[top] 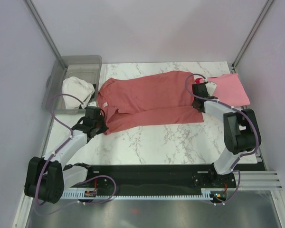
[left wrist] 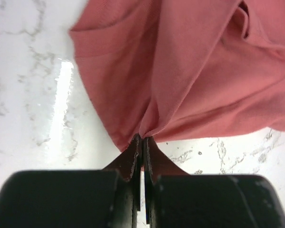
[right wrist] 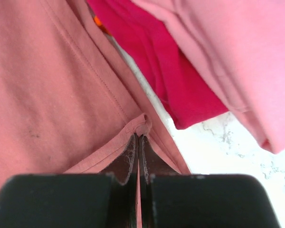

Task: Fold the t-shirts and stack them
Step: Fold the tshirt

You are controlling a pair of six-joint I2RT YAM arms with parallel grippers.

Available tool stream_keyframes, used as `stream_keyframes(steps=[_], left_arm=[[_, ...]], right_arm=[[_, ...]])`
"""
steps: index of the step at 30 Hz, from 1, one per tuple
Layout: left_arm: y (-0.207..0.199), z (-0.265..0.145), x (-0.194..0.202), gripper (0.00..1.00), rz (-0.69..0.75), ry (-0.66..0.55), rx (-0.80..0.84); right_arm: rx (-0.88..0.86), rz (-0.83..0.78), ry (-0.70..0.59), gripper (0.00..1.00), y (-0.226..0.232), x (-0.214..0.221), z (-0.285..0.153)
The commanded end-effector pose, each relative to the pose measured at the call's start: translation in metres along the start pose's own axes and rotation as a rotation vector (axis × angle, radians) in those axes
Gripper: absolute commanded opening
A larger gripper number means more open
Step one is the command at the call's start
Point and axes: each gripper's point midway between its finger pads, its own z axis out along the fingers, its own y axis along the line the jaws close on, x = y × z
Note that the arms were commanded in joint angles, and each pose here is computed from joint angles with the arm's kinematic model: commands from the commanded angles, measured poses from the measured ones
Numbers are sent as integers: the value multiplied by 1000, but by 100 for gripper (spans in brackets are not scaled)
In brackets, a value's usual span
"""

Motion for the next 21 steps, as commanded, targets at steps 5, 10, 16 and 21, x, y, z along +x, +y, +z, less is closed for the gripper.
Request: stream_keyframes(steps=[5, 10, 16, 21], left_arm=[[32, -11, -45, 2, -68, -150, -163], [55, -11, -50, 2, -69, -166, -279], [56, -7, -50, 58, -43, -143, -293], [53, -7, -50, 61, -41, -135, -281]], right_arm=[[67, 62, -62, 0, -16, -15, -5], [69, 70, -67, 0, -17, -16, -6], [66, 86, -84, 0, -18, -22, -11], [59, 83, -83, 0, -17, -22, -13]])
